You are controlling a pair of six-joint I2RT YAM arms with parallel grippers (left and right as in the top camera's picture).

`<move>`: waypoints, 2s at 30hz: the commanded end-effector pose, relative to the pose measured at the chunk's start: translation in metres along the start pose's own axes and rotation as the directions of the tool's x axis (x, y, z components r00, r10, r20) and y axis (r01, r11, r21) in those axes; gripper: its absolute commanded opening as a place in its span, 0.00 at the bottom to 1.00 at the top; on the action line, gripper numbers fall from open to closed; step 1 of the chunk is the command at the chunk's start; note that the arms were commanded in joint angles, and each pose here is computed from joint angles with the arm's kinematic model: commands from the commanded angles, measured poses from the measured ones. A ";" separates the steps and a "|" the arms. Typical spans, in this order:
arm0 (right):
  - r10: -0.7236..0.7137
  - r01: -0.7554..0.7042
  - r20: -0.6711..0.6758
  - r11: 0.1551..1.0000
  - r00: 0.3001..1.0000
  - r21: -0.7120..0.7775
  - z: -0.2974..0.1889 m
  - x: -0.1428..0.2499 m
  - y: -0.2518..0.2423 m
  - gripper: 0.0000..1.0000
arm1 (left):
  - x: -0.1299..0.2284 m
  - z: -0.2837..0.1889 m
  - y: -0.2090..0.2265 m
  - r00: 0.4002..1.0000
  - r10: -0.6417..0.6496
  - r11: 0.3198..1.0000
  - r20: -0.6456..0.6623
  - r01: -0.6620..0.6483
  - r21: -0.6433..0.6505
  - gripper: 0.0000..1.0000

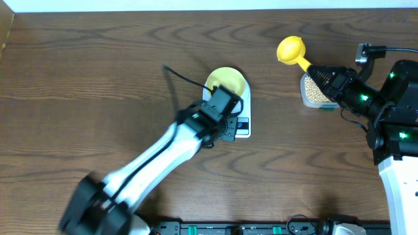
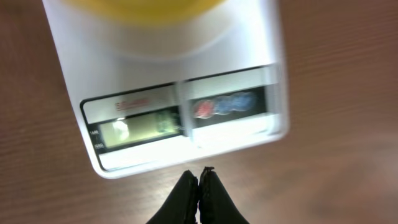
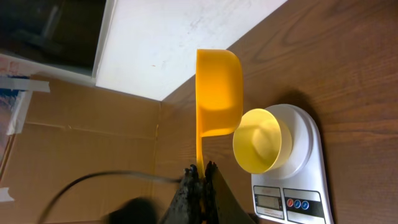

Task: Scoop item into bowl and weigh 50g on scale
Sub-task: 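Withdraw the left gripper from the scale toward the left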

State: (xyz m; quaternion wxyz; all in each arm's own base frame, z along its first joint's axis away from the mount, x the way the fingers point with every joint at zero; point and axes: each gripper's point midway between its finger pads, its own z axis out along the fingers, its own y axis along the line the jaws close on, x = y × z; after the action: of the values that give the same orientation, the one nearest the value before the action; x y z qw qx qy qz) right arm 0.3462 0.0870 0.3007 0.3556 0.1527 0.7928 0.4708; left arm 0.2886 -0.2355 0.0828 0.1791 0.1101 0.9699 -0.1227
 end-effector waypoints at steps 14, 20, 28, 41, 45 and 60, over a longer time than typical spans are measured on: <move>-0.282 0.283 0.177 0.959 0.943 0.019 -0.006 -0.040 0.019 0.01 | -0.023 -0.223 -0.022 0.824 0.173 0.931 0.540 -0.316 0.185 0.53; -0.349 0.329 0.211 0.936 0.913 0.124 -0.004 -0.054 0.001 0.01 | -0.004 -0.202 -0.006 0.881 0.193 0.952 0.432 -0.275 0.136 0.77; -0.423 0.436 0.257 0.900 0.869 0.009 0.011 -0.069 0.022 0.01 | 0.003 -0.162 0.005 0.935 0.210 0.966 0.287 -0.243 0.083 0.86; -0.591 0.607 0.173 0.793 0.788 -0.058 0.052 -0.032 0.037 0.01 | -0.033 -0.136 0.037 0.947 0.066 0.998 0.314 -0.059 -0.034 0.88; -0.619 0.634 0.165 0.771 0.768 -0.057 0.057 -0.027 0.038 0.01 | -0.047 -0.171 0.101 0.887 -0.164 0.974 0.432 0.214 -0.069 0.88; -0.561 0.491 0.225 0.818 0.797 0.300 0.020 -0.092 -0.038 0.01 | -0.005 -0.175 0.147 0.906 -0.266 0.926 0.328 0.335 -0.176 0.98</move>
State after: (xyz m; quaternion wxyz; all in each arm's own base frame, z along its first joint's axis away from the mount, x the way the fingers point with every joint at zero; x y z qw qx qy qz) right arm 0.4221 0.0544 0.2990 0.5558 0.0009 0.7841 0.2763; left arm 0.2736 -0.0510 0.2118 0.3121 -0.0752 0.9455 -0.0551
